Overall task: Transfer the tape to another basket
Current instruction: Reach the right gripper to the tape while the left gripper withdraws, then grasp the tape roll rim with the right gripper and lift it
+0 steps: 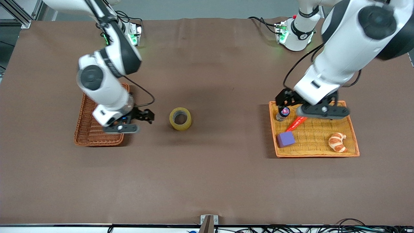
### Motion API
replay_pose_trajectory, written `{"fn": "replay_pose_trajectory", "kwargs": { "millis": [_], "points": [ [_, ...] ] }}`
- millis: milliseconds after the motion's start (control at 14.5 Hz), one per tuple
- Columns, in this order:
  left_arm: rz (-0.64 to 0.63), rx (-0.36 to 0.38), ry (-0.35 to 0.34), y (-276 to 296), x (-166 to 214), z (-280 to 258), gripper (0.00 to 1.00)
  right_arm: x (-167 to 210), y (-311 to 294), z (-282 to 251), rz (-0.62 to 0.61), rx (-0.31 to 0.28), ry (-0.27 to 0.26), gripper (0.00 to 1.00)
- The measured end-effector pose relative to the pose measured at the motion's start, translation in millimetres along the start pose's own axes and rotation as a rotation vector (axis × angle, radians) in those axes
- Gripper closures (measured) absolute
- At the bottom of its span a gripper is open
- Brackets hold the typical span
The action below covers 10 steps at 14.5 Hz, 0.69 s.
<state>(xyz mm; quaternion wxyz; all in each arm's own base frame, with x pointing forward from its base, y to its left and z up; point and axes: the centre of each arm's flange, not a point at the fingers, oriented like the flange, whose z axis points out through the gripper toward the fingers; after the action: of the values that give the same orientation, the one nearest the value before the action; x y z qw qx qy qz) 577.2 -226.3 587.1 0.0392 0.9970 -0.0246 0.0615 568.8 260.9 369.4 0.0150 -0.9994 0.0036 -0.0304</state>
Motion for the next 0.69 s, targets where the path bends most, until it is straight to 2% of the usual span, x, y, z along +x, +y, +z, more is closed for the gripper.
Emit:
{"fn": "replay_pose_trajectory", "kwargs": {
  "millis": [207, 483, 690],
  "points": [
    [-0.03, 0.02, 0.02, -32, -22, -24, 0.0, -28, -40, 51, -0.006, -0.02, 0.016, 0.0],
    [-0.05, 0.043, 0.014, -92, -32, -32, 0.0, -50, -66, 129, -0.021, -0.141, 0.069, 0.0],
    [-0.052, 0.029, -0.016, -115, -45, -26, 0.0, -54, -68, 152, -0.042, -0.143, 0.072, 0.0]
  ]
}}
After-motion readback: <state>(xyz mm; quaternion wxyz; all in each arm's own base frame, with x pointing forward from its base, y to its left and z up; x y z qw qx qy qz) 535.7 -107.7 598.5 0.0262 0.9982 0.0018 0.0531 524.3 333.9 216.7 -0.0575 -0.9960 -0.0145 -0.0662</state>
